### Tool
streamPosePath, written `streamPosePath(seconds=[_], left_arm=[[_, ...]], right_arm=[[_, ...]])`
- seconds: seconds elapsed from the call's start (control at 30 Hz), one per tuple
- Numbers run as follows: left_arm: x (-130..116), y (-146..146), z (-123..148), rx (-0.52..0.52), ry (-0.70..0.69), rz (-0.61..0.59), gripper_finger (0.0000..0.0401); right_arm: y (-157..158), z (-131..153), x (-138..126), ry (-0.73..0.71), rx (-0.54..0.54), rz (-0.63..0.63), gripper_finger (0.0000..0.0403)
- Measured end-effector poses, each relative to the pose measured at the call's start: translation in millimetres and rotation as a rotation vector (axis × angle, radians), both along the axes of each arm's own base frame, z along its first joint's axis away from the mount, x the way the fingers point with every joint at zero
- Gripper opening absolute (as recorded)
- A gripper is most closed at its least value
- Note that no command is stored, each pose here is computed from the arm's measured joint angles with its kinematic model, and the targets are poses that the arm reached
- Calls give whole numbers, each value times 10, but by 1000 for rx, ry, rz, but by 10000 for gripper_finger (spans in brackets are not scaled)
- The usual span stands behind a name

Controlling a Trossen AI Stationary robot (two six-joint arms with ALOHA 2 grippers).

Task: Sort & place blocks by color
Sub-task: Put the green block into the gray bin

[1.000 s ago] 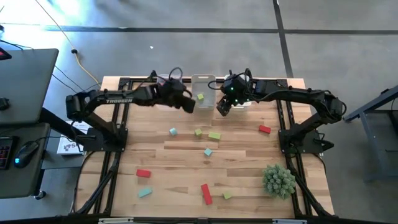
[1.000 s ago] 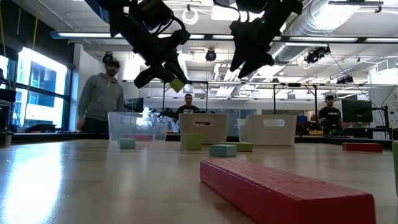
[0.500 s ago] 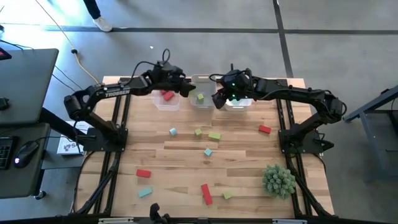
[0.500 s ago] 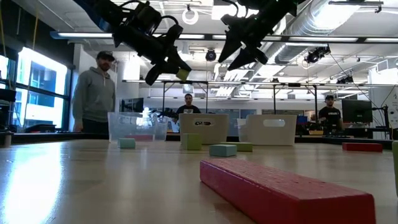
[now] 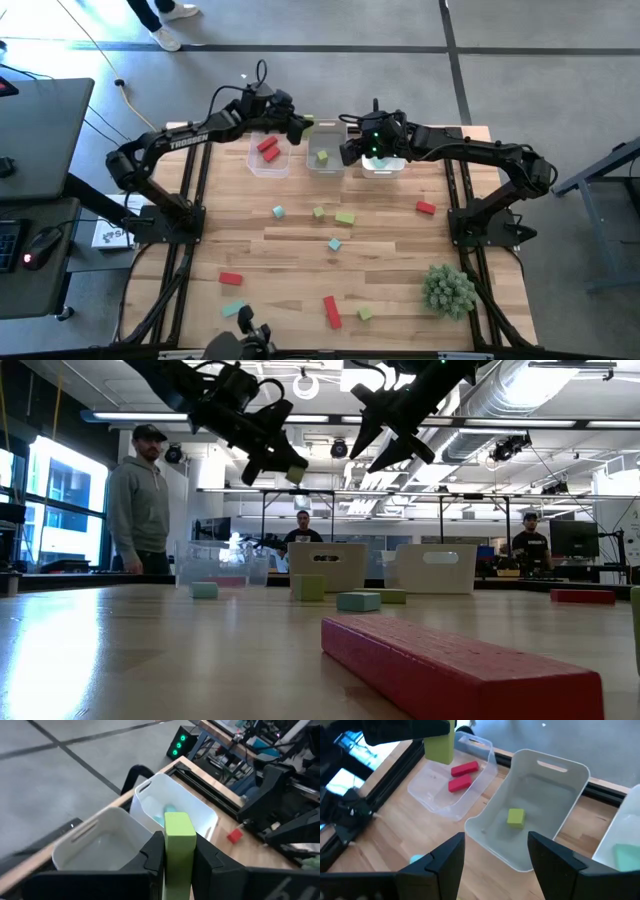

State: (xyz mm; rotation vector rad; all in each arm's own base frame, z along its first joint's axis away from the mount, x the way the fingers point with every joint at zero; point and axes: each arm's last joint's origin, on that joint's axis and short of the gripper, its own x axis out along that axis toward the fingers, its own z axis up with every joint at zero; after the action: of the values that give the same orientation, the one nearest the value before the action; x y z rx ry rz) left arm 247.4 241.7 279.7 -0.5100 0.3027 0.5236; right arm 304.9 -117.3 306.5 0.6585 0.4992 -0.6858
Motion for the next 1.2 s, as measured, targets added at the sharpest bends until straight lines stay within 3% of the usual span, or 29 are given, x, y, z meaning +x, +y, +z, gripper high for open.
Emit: streamPosePath(seconds=[0.3, 0.67, 0.87, 1.03, 1.2], left_arm=[[233, 239, -147, 26, 80, -39, 35], [457, 365, -792, -103, 196, -69, 40], [542, 348, -1015, -143, 237, -88, 41], [558, 345, -1064, -150, 247, -89, 45], [564, 340, -1063, -148, 248, -85, 74]], right_arm=[[3, -2, -1, -41, 75, -60, 204], [19, -37, -24, -23, 137, -84, 204], [19, -37, -24, -22, 136, -82, 204], [21, -44, -30, -12, 138, -82, 204], [25, -56, -40, 4, 143, -83, 204]])
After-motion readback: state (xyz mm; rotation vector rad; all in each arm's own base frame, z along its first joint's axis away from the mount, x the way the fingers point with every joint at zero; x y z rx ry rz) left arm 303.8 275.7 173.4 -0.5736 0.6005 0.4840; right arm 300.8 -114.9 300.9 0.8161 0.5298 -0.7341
